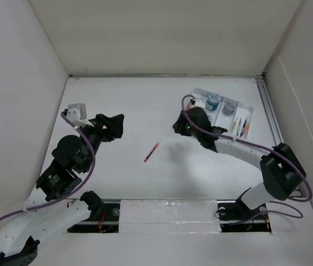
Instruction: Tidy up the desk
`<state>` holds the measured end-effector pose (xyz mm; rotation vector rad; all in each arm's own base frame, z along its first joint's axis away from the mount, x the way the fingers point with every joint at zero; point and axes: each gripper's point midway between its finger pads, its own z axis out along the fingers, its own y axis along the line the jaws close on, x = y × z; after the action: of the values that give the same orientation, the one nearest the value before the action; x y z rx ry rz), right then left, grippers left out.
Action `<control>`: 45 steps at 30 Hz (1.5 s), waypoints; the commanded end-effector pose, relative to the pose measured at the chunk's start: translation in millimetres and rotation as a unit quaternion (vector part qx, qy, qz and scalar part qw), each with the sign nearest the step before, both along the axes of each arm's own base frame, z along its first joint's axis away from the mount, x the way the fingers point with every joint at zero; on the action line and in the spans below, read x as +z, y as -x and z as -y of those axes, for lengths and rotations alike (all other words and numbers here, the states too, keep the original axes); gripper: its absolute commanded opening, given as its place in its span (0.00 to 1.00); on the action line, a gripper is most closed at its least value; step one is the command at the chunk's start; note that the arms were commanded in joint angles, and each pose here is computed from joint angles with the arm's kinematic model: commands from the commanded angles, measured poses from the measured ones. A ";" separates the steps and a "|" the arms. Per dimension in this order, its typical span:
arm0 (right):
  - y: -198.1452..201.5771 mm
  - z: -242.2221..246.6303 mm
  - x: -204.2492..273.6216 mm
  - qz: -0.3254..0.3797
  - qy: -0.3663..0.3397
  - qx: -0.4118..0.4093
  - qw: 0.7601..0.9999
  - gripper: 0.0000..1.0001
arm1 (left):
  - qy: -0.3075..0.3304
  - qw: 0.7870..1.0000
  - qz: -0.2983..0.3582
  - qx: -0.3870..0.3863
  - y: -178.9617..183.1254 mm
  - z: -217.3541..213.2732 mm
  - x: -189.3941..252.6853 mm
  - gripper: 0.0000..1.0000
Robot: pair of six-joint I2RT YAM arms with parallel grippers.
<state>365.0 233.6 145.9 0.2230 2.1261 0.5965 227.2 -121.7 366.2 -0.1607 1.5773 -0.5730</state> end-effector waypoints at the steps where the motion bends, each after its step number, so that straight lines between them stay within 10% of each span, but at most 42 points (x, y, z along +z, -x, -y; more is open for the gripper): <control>1: 8.7 -54.2 -1.9 0.024 0.037 0.020 0.999 0.43 | 0.003 1.000 0.015 -0.001 -4.1 3.1 7.0 0.69; 5: 24.9 -100.5 -37.0 -0.013 0.091 0.045 0.995 0.65 | 0.000 1.000 0.011 0.001 -5.3 3.2 5.1 0.69; 22: 34.0 -110.4 -99.9 -0.058 0.172 -0.003 0.983 0.57 | 0.009 1.000 0.021 -0.012 0.6 3.7 11.6 0.69; 37: 38.4 -122.4 -116.8 -0.065 0.196 0.002 0.978 0.14 | 0.009 1.000 0.021 -0.013 0.6 4.3 12.0 0.69; 45: 21.3 -76.4 -40.1 0.008 0.141 -0.070 0.988 0.03 | 0.008 1.000 0.020 -0.012 0.4 3.8 11.6 0.69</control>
<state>322.3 326.9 44.9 0.0755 2.2829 0.1513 226.0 -125.6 365.9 -0.1391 1.5817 -0.5877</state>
